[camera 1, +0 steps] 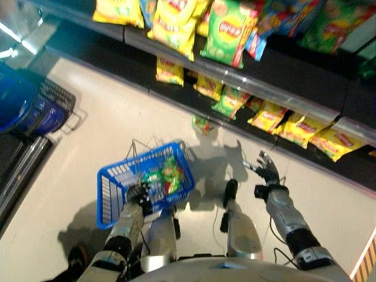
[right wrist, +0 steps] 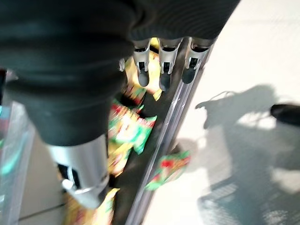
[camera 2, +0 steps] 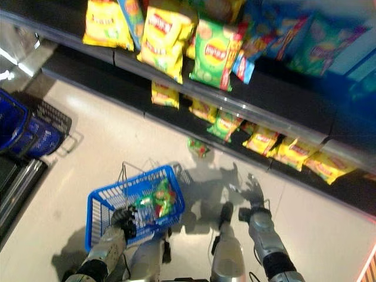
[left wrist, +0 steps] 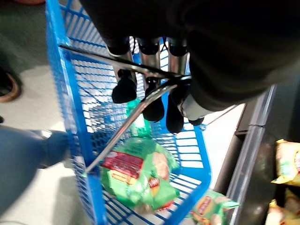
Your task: Pick up the snacks into the basket
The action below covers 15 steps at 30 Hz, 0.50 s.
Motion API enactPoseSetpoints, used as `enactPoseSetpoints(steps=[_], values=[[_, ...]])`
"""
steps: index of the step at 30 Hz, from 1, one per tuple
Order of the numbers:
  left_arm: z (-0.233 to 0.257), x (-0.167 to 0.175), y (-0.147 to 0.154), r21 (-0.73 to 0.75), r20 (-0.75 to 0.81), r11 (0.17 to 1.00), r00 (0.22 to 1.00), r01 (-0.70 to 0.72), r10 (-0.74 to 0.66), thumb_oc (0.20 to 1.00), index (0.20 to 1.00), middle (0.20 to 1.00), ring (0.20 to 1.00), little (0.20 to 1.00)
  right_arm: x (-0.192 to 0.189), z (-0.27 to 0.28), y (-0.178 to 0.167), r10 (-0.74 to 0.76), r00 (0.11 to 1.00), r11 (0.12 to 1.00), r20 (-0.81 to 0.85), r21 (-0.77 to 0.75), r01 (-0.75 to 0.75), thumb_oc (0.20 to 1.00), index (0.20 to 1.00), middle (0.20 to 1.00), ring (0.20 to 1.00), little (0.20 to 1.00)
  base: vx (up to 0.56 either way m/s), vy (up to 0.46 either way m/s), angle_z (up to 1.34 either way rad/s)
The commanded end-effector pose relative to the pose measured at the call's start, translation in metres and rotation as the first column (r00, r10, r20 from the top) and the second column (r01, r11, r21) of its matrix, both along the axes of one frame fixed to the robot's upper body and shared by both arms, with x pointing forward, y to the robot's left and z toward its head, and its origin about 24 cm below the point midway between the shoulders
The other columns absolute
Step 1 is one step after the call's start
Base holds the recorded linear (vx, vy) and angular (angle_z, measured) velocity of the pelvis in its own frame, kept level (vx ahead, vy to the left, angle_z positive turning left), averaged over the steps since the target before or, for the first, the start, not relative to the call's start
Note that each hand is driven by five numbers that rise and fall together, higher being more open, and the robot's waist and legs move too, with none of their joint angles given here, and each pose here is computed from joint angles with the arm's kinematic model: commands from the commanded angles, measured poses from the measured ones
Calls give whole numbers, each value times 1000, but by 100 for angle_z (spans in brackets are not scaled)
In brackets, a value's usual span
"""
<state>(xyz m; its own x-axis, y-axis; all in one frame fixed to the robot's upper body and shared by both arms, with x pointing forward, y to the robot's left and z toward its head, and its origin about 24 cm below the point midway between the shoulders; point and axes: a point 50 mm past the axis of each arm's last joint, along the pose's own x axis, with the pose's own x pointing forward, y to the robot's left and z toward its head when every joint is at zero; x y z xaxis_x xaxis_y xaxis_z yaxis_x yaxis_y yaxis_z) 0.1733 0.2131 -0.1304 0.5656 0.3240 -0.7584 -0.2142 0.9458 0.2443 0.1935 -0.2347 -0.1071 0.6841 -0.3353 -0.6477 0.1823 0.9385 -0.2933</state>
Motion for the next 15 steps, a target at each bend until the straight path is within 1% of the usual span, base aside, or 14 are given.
enactPoseSetpoints(steps=[1, 3, 5, 6, 7, 8, 9, 10, 13, 15], values=[[-18, -27, 3, 38, -166, 998, 985, 51, -44, 200, 200, 200, 200, 200, -32, -24, -11, 22, 975, 995, -221, -90, -43, 1000, 1000, 1000, 1000, 1000, 132, -61, -3], [-28, -51, -1, 38, -282, 996, 957, 78, -65, 200, 200, 200, 200, 200, -71, -43, -15, -76, 916, 997, -393, -53, 61, 1000, 1000, 1000, 1000, 1000, 141, -52, 3], [-34, -66, -3, 21, -347, 994, 933, 104, -91, 200, 200, 200, 200, 200, -101, -52, -16, -96, 851, 995, -517, -56, 78, 1000, 1000, 1000, 1000, 1000, 136, -50, 4], [-36, -75, -5, -9, -367, 998, 928, 66, -64, 200, 200, 200, 200, 200, -118, -55, -16, -113, 808, 993, -579, -53, 101, 1000, 1000, 1000, 1000, 1000, 131, -55, 8], [-37, -78, -7, -20, -366, 997, 928, 72, -75, 200, 200, 200, 200, 200, -124, -57, -13, -99, 794, 995, -599, -46, 89, 1000, 1000, 1000, 1000, 1000, 149, -60, 6], [-36, -74, -7, -1, -350, 993, 930, 121, -114, 200, 200, 200, 200, 200, -126, -59, -8, -59, 802, 998, -595, -31, 50, 1000, 1000, 1000, 1000, 1000, 102, -38, 4], [-36, -74, -7, 0, -351, 993, 930, 121, -114, 200, 200, 200, 200, 200, -126, -59, -7, -58, 801, 998, -595, -31, 50, 1000, 1000, 1000, 1000, 1000, 78, -33, 0], [-35, -72, -8, 14, -339, 988, 930, 153, -139, 200, 200, 200, 200, 200, -126, -60, -4, -38, 808, 999, -588, -23, 30, 1000, 1000, 1000, 1000, 1000, 31, -24, -1], [-37, -78, -7, 11, -359, 987, 922, 163, -148, 200, 200, 200, 200, 200, -130, -61, 2, -2, 804, 1000, -595, -23, -15, 1000, 1000, 1000, 1000, 1000, 17, -34, -2], [-37, -82, -5, 9, -372, 989, 919, 147, -133, 200, 200, 200, 200, 200, -128, -62, 3, 47, 795, 997, -605, -22, -75, 1000, 1000, 1000, 1000, 1000, 10, -31, 0]])
